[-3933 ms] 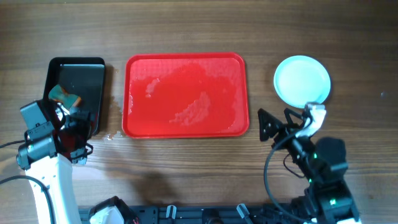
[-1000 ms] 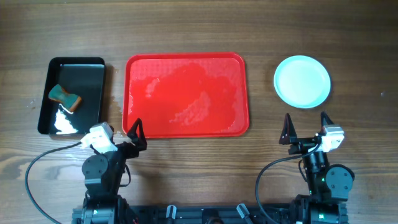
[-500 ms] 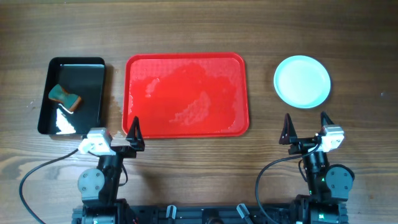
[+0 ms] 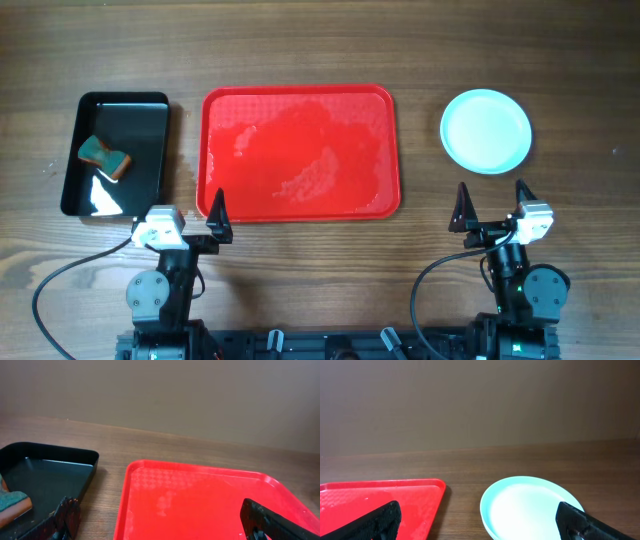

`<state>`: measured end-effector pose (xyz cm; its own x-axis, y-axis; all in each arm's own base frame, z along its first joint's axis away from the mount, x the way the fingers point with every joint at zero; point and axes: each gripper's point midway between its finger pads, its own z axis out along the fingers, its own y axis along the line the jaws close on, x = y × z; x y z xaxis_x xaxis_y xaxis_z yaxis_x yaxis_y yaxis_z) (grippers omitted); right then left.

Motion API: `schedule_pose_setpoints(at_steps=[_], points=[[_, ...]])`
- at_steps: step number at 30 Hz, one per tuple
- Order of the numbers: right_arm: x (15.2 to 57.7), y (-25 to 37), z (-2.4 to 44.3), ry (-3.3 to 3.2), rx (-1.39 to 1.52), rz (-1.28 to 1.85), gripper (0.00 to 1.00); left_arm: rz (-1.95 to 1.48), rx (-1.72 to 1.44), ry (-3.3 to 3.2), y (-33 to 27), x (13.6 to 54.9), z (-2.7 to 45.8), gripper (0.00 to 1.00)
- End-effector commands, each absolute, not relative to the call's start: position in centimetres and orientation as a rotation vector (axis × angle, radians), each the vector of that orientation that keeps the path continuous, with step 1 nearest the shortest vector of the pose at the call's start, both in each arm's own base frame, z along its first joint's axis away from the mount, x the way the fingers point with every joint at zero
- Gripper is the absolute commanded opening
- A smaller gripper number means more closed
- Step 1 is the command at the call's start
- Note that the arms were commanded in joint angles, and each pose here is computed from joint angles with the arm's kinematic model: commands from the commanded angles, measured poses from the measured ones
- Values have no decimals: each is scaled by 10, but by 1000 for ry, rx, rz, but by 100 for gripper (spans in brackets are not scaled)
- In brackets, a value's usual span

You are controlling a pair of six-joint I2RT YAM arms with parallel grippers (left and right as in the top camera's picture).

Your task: Clean dirty plates on tray and stack at the side

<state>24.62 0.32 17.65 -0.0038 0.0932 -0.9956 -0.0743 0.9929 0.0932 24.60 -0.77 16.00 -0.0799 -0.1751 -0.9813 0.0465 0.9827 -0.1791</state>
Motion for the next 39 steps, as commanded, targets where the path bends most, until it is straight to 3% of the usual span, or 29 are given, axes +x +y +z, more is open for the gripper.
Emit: schedule_pose_setpoints(at_steps=[1,17,24,39], points=[[246,4,179,1557,25,146,100,-156,-93,1639,-6,246,158,100],[246,10,178,1558,-1,142,100,-156,-93,1640,-6,246,158,100],[245,26,177,1549,-199,38,100,-156,-93,1640,-6,246,158,100],[246,9,175,1569,-42,41,100,-156,-93,1640,-6,246,158,100]])
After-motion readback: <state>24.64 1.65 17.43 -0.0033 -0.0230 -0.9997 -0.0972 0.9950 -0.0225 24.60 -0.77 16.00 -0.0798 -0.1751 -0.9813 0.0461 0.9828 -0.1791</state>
